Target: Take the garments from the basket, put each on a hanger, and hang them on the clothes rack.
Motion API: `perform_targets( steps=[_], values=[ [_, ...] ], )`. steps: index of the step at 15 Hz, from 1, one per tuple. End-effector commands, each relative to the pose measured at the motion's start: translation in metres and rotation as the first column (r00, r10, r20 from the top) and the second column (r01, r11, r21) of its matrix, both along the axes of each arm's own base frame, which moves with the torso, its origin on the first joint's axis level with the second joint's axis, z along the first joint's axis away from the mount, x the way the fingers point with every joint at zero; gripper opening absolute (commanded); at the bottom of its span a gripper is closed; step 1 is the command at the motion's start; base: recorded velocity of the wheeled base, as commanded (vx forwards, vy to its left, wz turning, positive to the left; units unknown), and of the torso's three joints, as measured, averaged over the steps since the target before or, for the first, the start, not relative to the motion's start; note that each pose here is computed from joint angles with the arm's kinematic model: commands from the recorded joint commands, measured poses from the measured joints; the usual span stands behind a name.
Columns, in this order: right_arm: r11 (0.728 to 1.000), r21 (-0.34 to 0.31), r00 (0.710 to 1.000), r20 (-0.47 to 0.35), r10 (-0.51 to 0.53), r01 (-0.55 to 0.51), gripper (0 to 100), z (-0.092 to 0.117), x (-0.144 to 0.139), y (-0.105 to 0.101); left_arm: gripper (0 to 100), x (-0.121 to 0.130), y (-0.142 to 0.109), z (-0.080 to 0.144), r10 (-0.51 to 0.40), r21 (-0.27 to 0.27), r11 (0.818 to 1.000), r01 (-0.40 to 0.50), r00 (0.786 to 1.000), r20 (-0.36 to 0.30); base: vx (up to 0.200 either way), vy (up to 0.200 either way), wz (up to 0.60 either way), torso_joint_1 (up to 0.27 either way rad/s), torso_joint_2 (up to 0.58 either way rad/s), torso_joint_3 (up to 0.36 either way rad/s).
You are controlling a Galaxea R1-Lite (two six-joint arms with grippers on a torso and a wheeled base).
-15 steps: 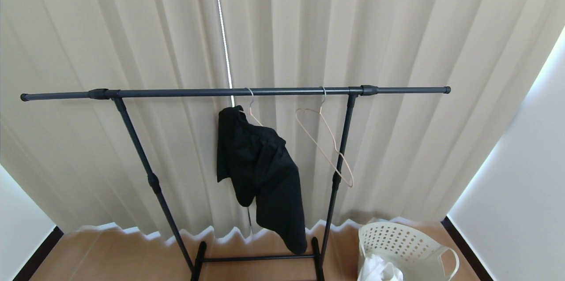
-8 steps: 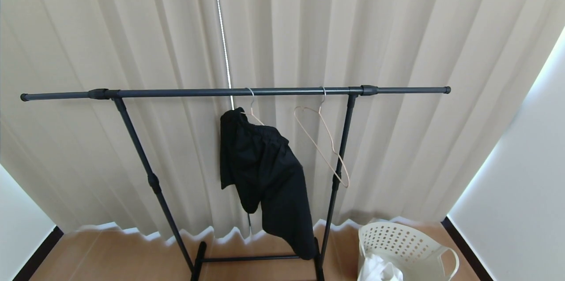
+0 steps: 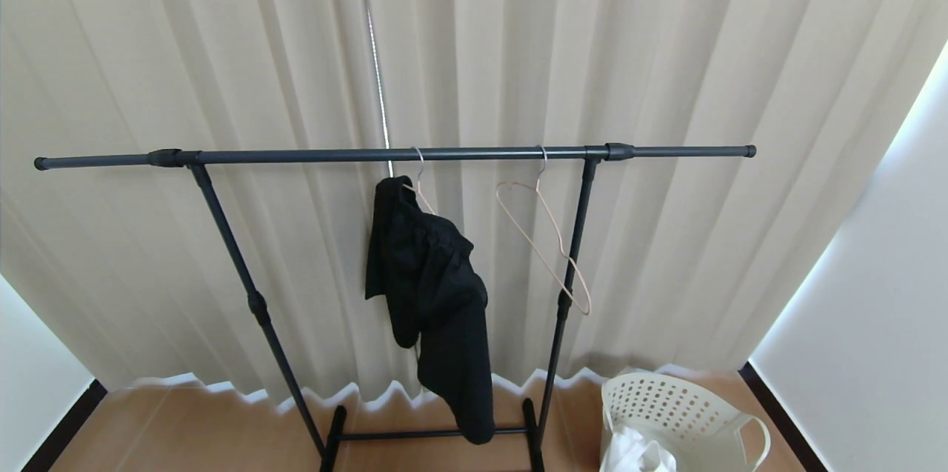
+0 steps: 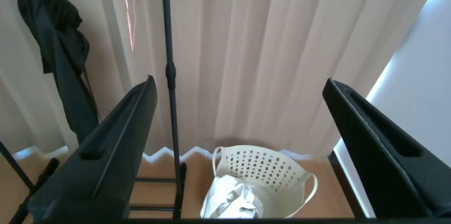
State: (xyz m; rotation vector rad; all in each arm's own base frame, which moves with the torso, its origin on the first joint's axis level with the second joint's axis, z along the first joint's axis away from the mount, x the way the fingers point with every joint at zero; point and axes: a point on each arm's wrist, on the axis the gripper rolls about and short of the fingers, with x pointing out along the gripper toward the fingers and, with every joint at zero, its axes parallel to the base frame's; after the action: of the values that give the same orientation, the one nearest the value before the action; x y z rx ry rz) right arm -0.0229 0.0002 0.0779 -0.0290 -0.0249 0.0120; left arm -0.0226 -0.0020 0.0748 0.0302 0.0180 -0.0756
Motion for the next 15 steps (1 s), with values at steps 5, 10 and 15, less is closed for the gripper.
perform_targets(
  steps=[5, 10, 15],
  values=[
    [1.000, -0.005, 1.000, -0.006, 0.024, -0.024, 100, -0.0005, 0.0001, 0.0005, 100, -0.0003, -0.0001, 0.0007, -0.008, 0.001, 1.000, 0.008, 1.000, 0.001, 0.000, 0.000, 0.00, 0.000, 0.00, 0.000],
    [1.000, -0.005, 1.000, -0.005, 0.029, -0.029, 100, -0.0004, 0.0001, 0.0006, 100, -0.0003, -0.0001, 0.0007, -0.008, 0.001, 1.000, 0.008, 1.000, 0.001, 0.000, 0.000, 0.00, -0.054, 0.11, 0.061],
    [1.000, -0.001, 1.000, -0.003, 0.029, -0.029, 100, -0.0002, 0.0001, 0.0006, 100, -0.0003, -0.0001, 0.0007, -0.008, 0.001, 1.000, 0.008, 1.000, 0.001, 0.000, 0.000, 0.00, -0.136, 0.31, 0.162]
  ],
)
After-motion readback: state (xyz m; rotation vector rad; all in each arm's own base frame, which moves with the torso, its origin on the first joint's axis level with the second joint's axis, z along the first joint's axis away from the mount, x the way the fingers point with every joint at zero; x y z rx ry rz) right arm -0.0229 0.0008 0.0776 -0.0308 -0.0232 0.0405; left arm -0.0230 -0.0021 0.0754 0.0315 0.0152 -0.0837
